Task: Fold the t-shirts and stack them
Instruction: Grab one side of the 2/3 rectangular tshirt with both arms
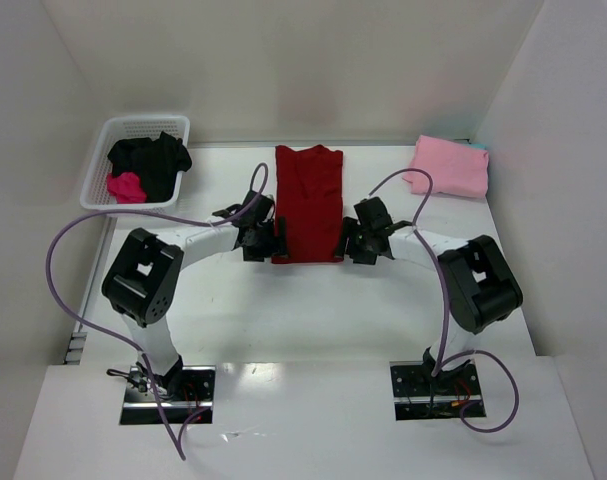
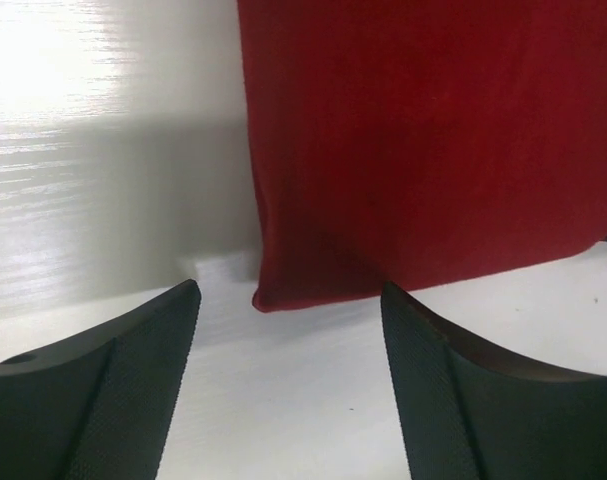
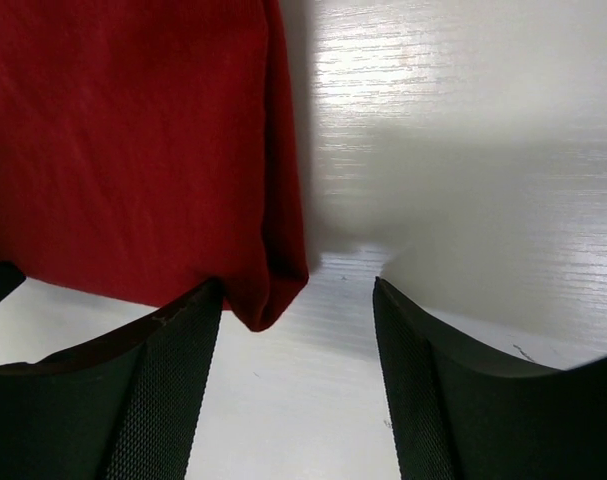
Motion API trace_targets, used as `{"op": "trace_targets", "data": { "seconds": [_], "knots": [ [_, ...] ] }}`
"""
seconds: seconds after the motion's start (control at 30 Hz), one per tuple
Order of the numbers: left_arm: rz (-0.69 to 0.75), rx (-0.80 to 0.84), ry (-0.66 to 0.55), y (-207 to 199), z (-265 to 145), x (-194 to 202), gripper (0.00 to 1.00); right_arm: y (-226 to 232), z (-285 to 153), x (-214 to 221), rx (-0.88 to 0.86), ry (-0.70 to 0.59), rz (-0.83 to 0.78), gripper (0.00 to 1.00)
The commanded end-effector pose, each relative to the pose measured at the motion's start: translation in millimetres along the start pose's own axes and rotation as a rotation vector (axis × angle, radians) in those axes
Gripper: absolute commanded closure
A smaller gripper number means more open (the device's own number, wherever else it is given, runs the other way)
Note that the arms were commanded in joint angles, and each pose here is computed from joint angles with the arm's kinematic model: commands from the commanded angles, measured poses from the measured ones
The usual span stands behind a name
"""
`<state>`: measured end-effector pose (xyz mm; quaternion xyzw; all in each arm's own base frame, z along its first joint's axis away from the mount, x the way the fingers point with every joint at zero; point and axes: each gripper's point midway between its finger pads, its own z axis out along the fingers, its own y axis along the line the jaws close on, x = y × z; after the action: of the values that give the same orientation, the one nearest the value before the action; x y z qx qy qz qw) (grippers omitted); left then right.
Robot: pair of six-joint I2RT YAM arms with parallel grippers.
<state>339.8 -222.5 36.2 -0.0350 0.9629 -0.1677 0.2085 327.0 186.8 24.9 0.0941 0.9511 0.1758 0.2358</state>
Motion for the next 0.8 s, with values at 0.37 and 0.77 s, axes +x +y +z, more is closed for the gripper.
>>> {"op": "trace_targets", "data": {
  "seconds": [0.37,0.77],
  "knots": [
    [-0.005,0.058,-0.037,-9,6,-17,0.36,22,9,-21,-0.067,-0.054,-0.005,0.47],
    [-0.015,0.073,-0.004,-7,9,-5,0.6,25,12,-19,-0.088,-0.049,0.023,0.74]
  ]
}}
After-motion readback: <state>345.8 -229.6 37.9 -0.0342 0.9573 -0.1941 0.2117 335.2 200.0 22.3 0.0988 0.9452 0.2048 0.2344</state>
